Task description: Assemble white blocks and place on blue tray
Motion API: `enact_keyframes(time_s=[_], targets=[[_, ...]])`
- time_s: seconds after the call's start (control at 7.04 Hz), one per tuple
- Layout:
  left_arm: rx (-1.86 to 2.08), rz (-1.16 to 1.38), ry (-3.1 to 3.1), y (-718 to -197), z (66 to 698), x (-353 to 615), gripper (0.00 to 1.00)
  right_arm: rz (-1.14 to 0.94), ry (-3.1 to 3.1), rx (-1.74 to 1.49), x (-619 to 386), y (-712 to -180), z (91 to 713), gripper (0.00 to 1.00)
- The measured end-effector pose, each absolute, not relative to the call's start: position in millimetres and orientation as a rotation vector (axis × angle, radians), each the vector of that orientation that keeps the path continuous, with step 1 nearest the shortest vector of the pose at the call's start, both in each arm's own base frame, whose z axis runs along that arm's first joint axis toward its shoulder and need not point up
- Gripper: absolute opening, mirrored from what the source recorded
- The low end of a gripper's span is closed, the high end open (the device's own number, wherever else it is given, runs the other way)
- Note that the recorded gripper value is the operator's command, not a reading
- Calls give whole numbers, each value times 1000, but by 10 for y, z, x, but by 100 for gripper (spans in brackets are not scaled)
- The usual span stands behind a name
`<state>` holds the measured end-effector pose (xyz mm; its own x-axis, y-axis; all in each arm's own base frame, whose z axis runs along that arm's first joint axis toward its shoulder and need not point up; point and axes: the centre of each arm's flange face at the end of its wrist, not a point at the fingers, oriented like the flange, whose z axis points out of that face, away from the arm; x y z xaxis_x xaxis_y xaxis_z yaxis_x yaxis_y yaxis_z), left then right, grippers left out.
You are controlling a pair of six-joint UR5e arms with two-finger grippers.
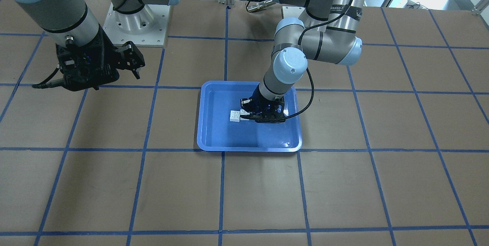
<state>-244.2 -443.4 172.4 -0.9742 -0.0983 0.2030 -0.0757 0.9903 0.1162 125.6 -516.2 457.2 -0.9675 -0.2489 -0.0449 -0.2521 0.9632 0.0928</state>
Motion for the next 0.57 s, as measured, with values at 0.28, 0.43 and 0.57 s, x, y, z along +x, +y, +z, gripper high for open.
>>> enact_keyframes(time_s=[0.28,0.43,0.57], targets=[[122,-157,-2924,-4434,1728,-2453,10,134,3100,-250,1248,-5108,4656,100],[116,-153,-2923,-4436,1726,-2458,10,124,3102,-231,1248,-5079,4696,100],[110,-144,-2923,-4438,1727,-2471,10,124,3105,-194,1248,-5058,4718,100]])
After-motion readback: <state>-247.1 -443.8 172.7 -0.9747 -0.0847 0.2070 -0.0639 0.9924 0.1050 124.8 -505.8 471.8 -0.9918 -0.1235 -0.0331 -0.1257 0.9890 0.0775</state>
